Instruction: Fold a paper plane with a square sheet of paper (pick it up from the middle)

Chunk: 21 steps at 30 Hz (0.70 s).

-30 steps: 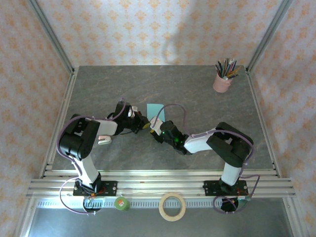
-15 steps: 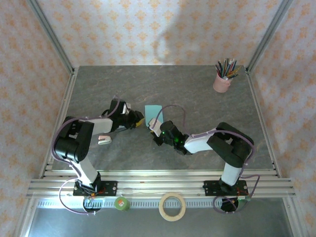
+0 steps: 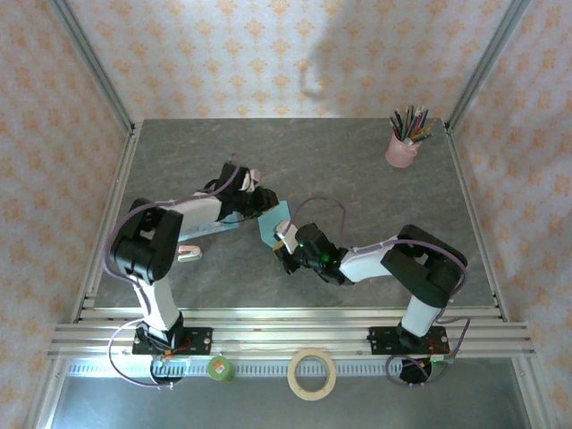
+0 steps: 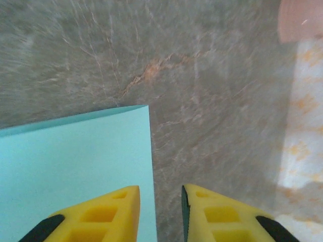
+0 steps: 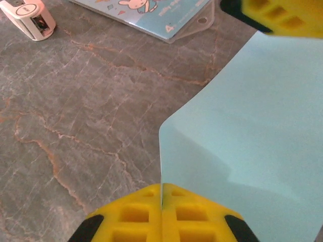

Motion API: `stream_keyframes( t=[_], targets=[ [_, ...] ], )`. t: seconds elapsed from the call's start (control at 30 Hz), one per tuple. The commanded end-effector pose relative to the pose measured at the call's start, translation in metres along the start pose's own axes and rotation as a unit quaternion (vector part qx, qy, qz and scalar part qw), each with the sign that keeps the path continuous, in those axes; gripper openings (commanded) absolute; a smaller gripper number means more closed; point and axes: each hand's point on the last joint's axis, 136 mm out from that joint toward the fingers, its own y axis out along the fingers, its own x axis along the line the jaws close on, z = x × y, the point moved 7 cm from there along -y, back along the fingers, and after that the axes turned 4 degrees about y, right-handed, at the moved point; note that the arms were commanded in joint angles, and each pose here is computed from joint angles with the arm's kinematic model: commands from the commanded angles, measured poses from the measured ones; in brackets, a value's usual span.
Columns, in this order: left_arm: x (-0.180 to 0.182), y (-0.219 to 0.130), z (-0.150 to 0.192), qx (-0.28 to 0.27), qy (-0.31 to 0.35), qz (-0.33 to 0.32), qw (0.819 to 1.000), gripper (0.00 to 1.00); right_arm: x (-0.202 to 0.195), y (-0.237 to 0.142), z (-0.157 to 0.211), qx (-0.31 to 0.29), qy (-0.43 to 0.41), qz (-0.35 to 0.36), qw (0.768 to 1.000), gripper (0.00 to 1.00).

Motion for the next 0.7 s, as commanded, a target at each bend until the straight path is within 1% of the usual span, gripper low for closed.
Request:
stream_keyframes(
  t=[0.0,0.03,0.2,0.4,0.67],
  targets=[
    [0.006,0.012,0.006,0.028,0.027,-0.049,0.998,0.26,0.006,-0.009,-0.006,-0.015,0.025,-0.019,0.999,0.00],
    [0.011,0.020,0.008,0.037,0.027,-0.059,0.997,0.25,0.006,-0.010,-0.006,-0.016,0.027,-0.020,0.999,0.00],
    [0.018,0.035,0.014,0.064,0.037,-0.084,0.994,0.21,0.006,-0.013,-0.004,-0.018,0.035,-0.020,0.999,0.00],
    [0.026,0.047,0.021,0.084,0.041,-0.111,0.989,0.20,0.003,-0.013,-0.005,-0.019,0.052,-0.009,0.998,0.00],
    [0.038,0.051,0.030,0.103,0.052,-0.127,0.985,0.19,-0.010,-0.008,-0.009,-0.011,0.126,0.035,0.991,0.00]
  ],
)
